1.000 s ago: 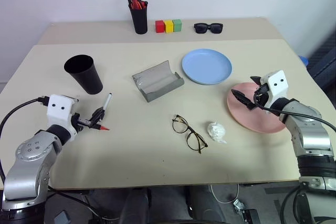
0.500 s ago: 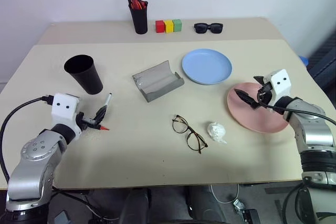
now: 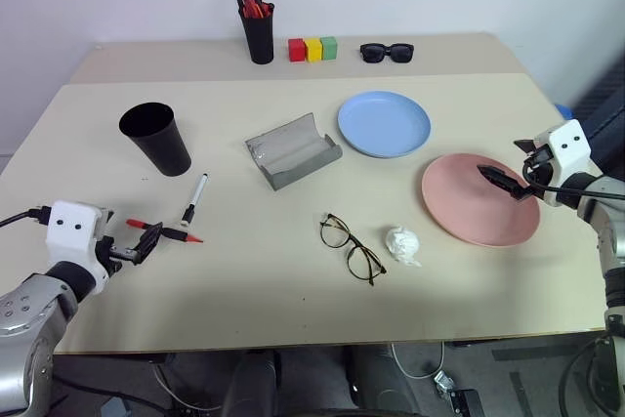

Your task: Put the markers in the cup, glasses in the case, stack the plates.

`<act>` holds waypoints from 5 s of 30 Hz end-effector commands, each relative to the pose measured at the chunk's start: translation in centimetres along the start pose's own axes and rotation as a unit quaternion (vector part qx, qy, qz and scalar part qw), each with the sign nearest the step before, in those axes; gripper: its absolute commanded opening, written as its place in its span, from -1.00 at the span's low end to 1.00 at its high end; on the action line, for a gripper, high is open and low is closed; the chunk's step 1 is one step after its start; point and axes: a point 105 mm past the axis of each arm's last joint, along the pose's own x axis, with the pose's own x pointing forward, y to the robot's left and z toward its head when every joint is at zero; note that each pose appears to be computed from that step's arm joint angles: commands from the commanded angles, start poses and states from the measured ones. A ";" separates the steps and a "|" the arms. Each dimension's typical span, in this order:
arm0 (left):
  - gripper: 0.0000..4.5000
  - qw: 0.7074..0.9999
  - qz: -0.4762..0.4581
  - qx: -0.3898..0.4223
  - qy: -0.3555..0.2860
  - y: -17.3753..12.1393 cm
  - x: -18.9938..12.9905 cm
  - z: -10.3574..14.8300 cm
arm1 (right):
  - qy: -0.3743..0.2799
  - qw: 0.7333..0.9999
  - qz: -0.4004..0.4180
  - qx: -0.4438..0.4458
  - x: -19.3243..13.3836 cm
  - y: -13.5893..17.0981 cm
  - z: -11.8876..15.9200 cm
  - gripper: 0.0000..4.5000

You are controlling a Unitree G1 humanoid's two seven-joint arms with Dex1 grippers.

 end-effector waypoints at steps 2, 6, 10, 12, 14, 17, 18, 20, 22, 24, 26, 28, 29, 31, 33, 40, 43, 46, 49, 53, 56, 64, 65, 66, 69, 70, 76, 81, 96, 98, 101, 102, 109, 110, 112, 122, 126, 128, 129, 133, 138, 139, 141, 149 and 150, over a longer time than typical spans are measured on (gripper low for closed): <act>0.97 0.999 0.021 0.029 -0.018 1.7 -0.7 1.1 | -0.015 1.000 -0.003 -0.013 -1.6 -1.1 1.5 0.96; 0.97 0.999 -0.002 0.028 -0.027 0.4 -0.1 1.4 | -0.012 1.000 -0.012 -0.018 -1.5 -1.7 1.7 0.96; 0.97 0.999 -0.002 0.027 -0.033 -0.1 0.3 1.7 | -0.028 0.999 0.018 -0.014 -0.9 -0.7 2.5 0.96; 0.97 0.999 -0.003 0.027 -0.039 -0.4 0.6 2.1 | -0.036 0.998 0.040 -0.011 -0.5 -0.2 3.0 0.96; 0.97 0.998 -0.015 0.030 -0.045 -0.8 1.0 2.5 | -0.042 0.996 0.072 -0.016 0.2 0.9 3.5 0.96; 0.97 0.998 -0.032 0.036 -0.050 -1.3 1.6 2.9 | -0.046 0.993 0.104 -0.025 0.9 2.1 4.0 0.96; 0.97 0.997 -0.033 0.037 -0.051 -1.5 1.8 3.0 | -0.050 0.993 0.109 -0.024 1.1 2.3 4.1 0.96; 0.97 0.997 -0.044 0.040 -0.054 -2.1 1.9 3.3 | -0.057 0.990 0.126 -0.023 1.3 3.1 4.6 0.96; 0.97 0.996 -0.054 0.039 -0.056 -2.5 2.0 3.4 | -0.060 0.987 0.146 -0.023 1.6 4.1 4.9 0.96; 0.97 0.996 -0.057 0.039 -0.054 -2.7 1.9 3.3 | -0.059 0.983 0.169 -0.026 1.8 5.2 5.1 0.96; 0.97 0.996 -0.057 0.038 -0.052 -2.7 1.9 3.0 | -0.056 0.980 0.186 -0.032 1.8 6.0 5.2 0.96; 0.97 0.996 -0.062 0.042 -0.046 -2.8 1.9 2.6 | -0.058 0.979 0.191 -0.037 1.9 6.3 5.5 0.96; 0.97 0.996 -0.062 0.043 -0.045 -2.7 1.9 2.5 | -0.063 0.979 0.190 -0.041 1.9 6.5 5.7 0.96; 0.97 0.996 -0.058 0.043 -0.044 -2.6 2.2 2.5 | -0.073 0.978 0.188 -0.046 2.1 6.8 6.2 0.96; 0.97 0.997 -0.050 0.040 -0.045 -2.4 2.4 2.6 | -0.082 0.978 0.187 -0.047 2.1 7.3 6.6 0.96; 0.97 1.000 -0.017 0.011 -0.022 -3.7 4.1 2.9 | -0.119 0.965 0.228 -0.047 2.8 12.0 8.2 0.96; 0.97 1.000 0.028 -0.003 0.008 -2.1 3.6 2.3 | -0.125 0.961 0.244 -0.047 2.6 13.3 8.5 0.96; 0.97 0.996 0.075 -0.034 0.038 -0.9 2.6 1.5 | -0.130 0.956 0.261 -0.039 2.7 14.4 8.7 0.96; 0.97 0.987 0.130 -0.065 0.064 0.4 1.6 0.8 | -0.132 0.951 0.276 -0.034 2.8 15.8 8.8 0.96; 0.97 0.959 0.219 -0.163 0.079 1.0 1.2 0.4 | -0.135 0.945 0.296 -0.022 3.5 17.0 8.7 0.96; 0.97 0.932 0.266 -0.225 0.099 0.1 1.5 0.3 | -0.140 0.934 0.328 -0.013 4.0 18.6 8.5 0.96; 0.97 0.906 0.301 -0.257 0.152 -1.6 2.4 0.2 | -0.152 0.926 0.346 -0.010 4.9 19.9 8.8 0.96; 0.97 0.896 0.310 -0.274 0.163 -1.7 2.4 -0.2 | -0.152 0.926 0.345 -0.010 4.8 19.8 8.7 0.96; 0.97 0.888 0.316 -0.286 0.171 -1.8 2.4 -0.5 | -0.152 0.926 0.345 -0.010 4.8 19.8 8.7 0.96; 0.97 0.872 0.316 -0.319 0.195 -2.2 3.0 -1.4 | -0.152 0.927 0.343 -0.008 4.5 19.7 8.3 0.96; 0.86 0.873 0.315 -0.314 0.200 -2.1 3.1 -1.5 | -0.151 0.927 0.344 -0.005 4.4 19.7 8.3 0.99; -0.25 0.862 0.340 -0.307 0.217 -1.2 3.0 -1.8 | -0.136 0.902 0.410 -0.020 2.3 21.3 7.7 1.00; -0.98 0.853 0.347 -0.313 0.233 -0.8 3.2 -2.2 | -0.149 0.891 0.426 -0.041 1.6 22.1 7.9 1.00; -0.98 0.914 0.329 -0.074 -0.225 3.6 1.4 14.8 | -0.190 0.900 0.391 -0.033 3.3 23.4 9.1 1.00; -0.98 0.915 0.301 -0.040 -0.264 3.0 1.4 16.7 | -0.204 0.898 0.389 -0.027 3.3 23.6 9.7 1.00; -0.98 0.914 0.283 0.001 -0.292 2.8 3.0 18.8 | -0.243 0.896 0.372 -0.003 3.7 24.1 11.8 1.00; -0.98 0.912 0.279 0.002 -0.300 2.9 3.7 19.3 | -0.252 0.895 0.367 0.003 3.9 24.3 12.5 1.00; -0.98 0.901 0.266 0.009 -0.344 3.3 7.4 21.5 | -0.288 0.893 0.345 0.021 4.1 25.3 15.1 1.00; -0.98 0.900 0.266 0.012 -0.345 3.4 7.7 21.5 | -0.290 0.894 0.342 0.024 4.2 25.4 15.3 1.00; -0.98 0.902 0.259 0.009 -0.345 3.4 9.2 21.0 | -0.296 0.891 0.343 0.029 3.9 26.2 15.8 1.00; -0.98 0.910 0.233 -0.019 -0.342 2.7 12.2 18.8 | -0.299 0.886 0.352 0.050 2.9 27.5 16.3 1.00; -0.98 0.915 0.225 -0.027 -0.335 2.4 12.8 17.9 | -0.294 0.881 0.368 0.053 2.4 28.1 16.1 1.00; -0.61 0.915 0.227 -0.032 -0.333 2.5 12.9 17.7 | -0.293 0.880 0.370 0.053 2.4 28.2 16.0 1.00; -0.48 0.914 0.230 -0.032 -0.332 2.5 12.9 17.7 | -0.292 0.880 0.371 0.054 2.4 28.2 16.0 1.00; 0.39 0.912 0.237 -0.035 -0.332 2.6 12.8 17.6 | -0.289 0.880 0.373 0.055 2.5 28.3 15.9 1.00; 0.99 0.909 0.240 -0.053 -0.336 2.8 12.5 17.6 | -0.286 0.879 0.378 0.056 2.5 28.6 15.7 1.00; 0.99 0.905 0.242 -0.062 -0.343 2.9 12.2 17.9 | -0.285 0.879 0.378 0.056 2.5 28.6 15.6 1.00; 0.99 0.900 0.236 -0.073 -0.359 3.0 11.3 18.6 | -0.284 0.879 0.378 0.055 2.5 28.6 15.6 1.00; 0.99 0.932 0.006 -0.068 -0.357 -2.8 5.8 20.5 | -0.266 0.898 0.348 0.043 3.0 26.3 14.3 1.00; 0.99 0.942 -0.014 -0.052 -0.331 -3.5 5.3 19.8 | -0.262 0.900 0.345 0.040 3.1 26.0 14.2 1.00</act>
